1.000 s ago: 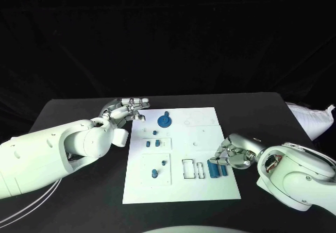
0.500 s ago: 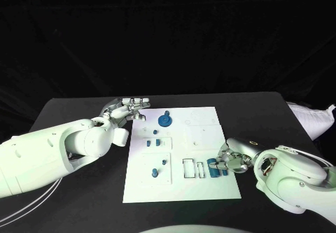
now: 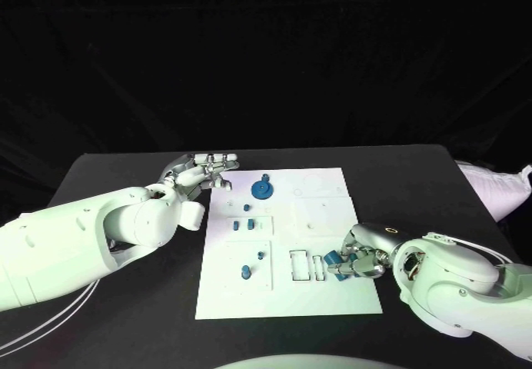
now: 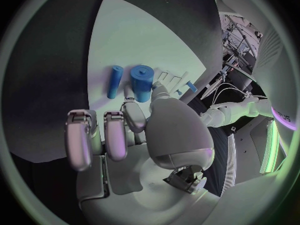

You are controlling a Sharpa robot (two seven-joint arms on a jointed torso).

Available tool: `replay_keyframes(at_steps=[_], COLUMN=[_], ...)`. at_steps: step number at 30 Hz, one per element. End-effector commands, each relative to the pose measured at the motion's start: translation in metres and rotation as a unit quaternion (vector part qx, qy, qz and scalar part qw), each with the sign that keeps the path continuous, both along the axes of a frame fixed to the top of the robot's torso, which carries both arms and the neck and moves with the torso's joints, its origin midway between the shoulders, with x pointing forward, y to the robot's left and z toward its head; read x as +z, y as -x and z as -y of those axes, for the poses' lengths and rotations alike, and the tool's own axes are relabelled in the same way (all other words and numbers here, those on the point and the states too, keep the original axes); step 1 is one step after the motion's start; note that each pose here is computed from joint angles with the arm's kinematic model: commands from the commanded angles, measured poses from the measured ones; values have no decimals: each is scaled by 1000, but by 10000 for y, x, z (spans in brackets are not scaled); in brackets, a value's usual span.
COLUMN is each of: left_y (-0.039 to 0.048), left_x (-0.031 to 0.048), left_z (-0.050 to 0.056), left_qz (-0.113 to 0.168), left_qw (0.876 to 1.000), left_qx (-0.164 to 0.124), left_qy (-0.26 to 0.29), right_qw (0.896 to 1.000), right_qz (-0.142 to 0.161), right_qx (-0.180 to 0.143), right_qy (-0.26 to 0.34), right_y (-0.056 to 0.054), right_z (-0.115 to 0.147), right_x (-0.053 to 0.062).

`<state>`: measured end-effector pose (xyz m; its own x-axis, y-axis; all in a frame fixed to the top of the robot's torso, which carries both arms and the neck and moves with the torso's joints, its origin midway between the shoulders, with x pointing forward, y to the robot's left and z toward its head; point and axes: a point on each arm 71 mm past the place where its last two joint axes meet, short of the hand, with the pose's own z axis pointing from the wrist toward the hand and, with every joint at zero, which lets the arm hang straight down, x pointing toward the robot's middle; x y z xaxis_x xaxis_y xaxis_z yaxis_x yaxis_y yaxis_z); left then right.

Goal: Assemble the parts on the task board

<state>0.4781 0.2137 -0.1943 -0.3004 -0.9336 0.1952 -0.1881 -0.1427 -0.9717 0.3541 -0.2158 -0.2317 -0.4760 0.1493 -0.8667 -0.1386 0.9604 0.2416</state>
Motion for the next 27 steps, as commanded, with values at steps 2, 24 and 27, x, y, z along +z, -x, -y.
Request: replay_keyframes(at_steps=[2, 24, 27], left_y=[10, 14, 15], left_x=[9, 5, 2], left_z=[21, 15, 17], left_qz=[3, 3, 2], left_qw=[1000, 1000, 1000], left_qx=[-11, -11, -11], left_qy=[5, 5, 5], right_qw=[1000, 995, 994], right_qz=[-9, 42, 42], right_qx=[5, -41, -45], right_qy=[22, -75, -95], right_y=[18, 64, 76], right_z=[-7, -56, -93], right_x=[-90, 113, 163])
